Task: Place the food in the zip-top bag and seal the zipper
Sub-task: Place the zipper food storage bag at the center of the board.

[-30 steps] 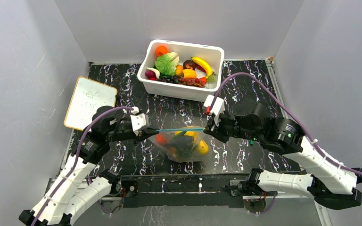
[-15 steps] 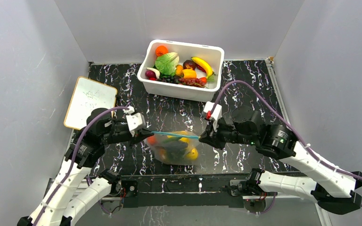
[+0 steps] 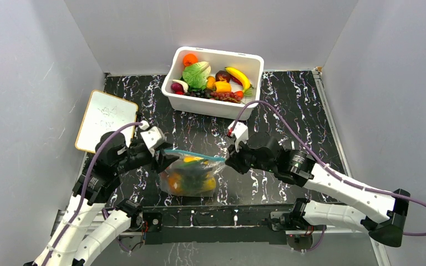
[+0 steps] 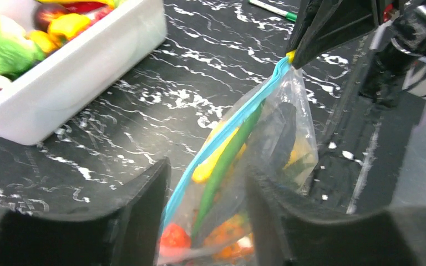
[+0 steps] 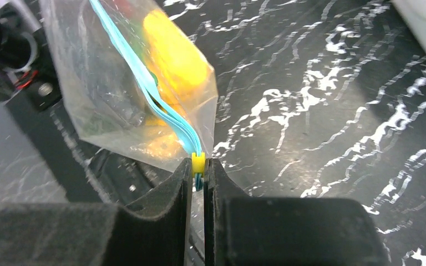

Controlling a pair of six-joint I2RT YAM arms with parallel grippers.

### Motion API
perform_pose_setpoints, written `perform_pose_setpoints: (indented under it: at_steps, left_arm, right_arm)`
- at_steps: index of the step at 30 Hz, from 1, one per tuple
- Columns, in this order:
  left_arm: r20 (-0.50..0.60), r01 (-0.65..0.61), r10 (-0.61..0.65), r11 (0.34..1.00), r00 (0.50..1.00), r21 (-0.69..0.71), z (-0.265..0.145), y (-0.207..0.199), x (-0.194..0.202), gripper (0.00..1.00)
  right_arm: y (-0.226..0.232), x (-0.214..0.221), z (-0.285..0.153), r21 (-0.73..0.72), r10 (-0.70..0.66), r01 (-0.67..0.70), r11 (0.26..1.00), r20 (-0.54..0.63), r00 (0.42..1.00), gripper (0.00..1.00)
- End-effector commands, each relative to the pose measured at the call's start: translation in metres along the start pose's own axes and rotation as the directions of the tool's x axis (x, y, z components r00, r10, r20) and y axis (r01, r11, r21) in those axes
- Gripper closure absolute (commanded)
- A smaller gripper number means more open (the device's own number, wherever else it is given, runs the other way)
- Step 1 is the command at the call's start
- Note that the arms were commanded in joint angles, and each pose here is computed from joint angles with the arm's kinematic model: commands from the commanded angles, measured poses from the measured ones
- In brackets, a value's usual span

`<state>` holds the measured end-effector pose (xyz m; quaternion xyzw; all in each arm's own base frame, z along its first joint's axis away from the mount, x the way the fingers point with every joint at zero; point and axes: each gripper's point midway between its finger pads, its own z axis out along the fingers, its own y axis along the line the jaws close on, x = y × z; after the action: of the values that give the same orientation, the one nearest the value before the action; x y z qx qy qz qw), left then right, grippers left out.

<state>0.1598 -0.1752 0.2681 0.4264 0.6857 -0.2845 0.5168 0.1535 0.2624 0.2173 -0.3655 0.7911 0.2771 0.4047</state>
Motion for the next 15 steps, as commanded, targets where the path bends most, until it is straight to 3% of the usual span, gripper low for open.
perform_pose_setpoints:
  at_steps: [1, 4, 5, 15]
  left_arm:
    - [0.113, 0.039, -0.026, 0.993, 0.993, -0.111, -0.004, 0.019, -0.033, 0.40]
    - [0.114, 0.063, -0.050, 0.991, 0.992, -0.119, -0.006, 0.020, -0.037, 0.16]
    - [0.111, 0.075, -0.061, 0.989, 0.992, -0.127, -0.006, 0.021, -0.038, 0.03]
    - [0.120, 0.243, -0.219, 0.933, 0.968, -0.264, -0.005, 0.041, -0.015, 0.02]
  right_arm:
    - [-0.039, -0.042, -0.006, 0.230, 0.021, -0.058, 0.972, 0.160, 0.987, 1.00]
    - [-0.041, -0.042, -0.003, 0.242, 0.012, -0.052, 0.969, 0.164, 0.986, 1.00]
    - [-0.042, -0.041, -0.001, 0.248, 0.012, -0.053, 0.967, 0.162, 0.987, 1.00]
    - [-0.057, -0.023, 0.009, 0.328, 0.076, -0.116, 0.938, 0.131, 0.988, 1.00]
